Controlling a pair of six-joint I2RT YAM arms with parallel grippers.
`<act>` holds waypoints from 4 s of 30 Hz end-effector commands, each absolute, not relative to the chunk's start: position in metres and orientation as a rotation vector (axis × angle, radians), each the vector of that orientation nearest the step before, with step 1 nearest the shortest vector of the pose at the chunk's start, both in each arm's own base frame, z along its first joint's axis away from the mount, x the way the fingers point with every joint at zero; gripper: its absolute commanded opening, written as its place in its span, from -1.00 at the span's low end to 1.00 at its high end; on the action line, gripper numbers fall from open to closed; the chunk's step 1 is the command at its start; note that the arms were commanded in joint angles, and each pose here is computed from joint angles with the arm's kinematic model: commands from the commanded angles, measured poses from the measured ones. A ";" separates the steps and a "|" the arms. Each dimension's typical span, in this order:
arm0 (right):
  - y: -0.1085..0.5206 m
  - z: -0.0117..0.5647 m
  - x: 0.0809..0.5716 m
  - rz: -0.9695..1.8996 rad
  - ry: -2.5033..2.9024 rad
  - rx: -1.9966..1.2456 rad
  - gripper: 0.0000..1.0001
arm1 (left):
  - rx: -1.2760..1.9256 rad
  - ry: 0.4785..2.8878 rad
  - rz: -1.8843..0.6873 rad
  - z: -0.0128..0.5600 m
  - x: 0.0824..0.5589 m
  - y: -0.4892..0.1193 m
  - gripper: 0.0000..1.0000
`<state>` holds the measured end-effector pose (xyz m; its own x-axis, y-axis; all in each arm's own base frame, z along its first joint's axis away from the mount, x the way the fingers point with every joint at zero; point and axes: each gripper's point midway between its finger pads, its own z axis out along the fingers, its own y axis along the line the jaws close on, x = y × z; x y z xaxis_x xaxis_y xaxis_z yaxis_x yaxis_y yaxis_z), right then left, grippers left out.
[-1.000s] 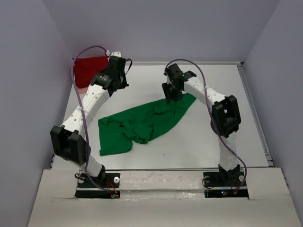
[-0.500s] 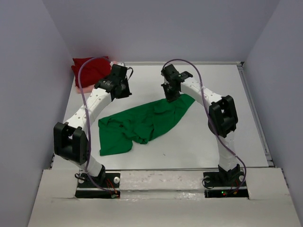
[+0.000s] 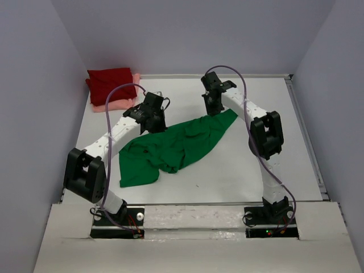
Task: Fold and stack the t-shirts
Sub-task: Flatten out the tshirt
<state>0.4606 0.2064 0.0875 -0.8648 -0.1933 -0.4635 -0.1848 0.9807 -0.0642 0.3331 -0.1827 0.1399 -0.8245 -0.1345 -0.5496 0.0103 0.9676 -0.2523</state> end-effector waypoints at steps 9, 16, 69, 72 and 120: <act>0.157 0.070 0.471 -0.152 2.672 -0.167 -1.00 | -0.007 2.592 -0.335 0.104 0.334 -0.222 -1.00; 0.150 0.056 0.460 -0.148 2.687 -0.147 -1.00 | 0.046 2.688 -0.269 0.059 0.339 -0.237 -1.00; 0.313 0.102 0.262 0.213 2.624 -0.724 -0.03 | -0.550 2.148 0.127 0.288 0.433 -0.040 -0.94; 0.328 0.104 0.263 0.187 2.606 -0.732 -0.08 | -0.529 2.138 0.076 0.293 0.433 -0.036 -0.94; 0.446 0.042 0.224 0.294 2.643 -1.195 -0.04 | -0.428 2.184 -0.036 0.283 0.434 -0.045 -0.95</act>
<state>0.2306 0.4359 0.0475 -0.6581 -0.7011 -0.2745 -0.7387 0.6717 0.0553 0.4395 -0.0464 0.2576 -0.5905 -0.3250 -0.7387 -0.3226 0.9341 -0.1531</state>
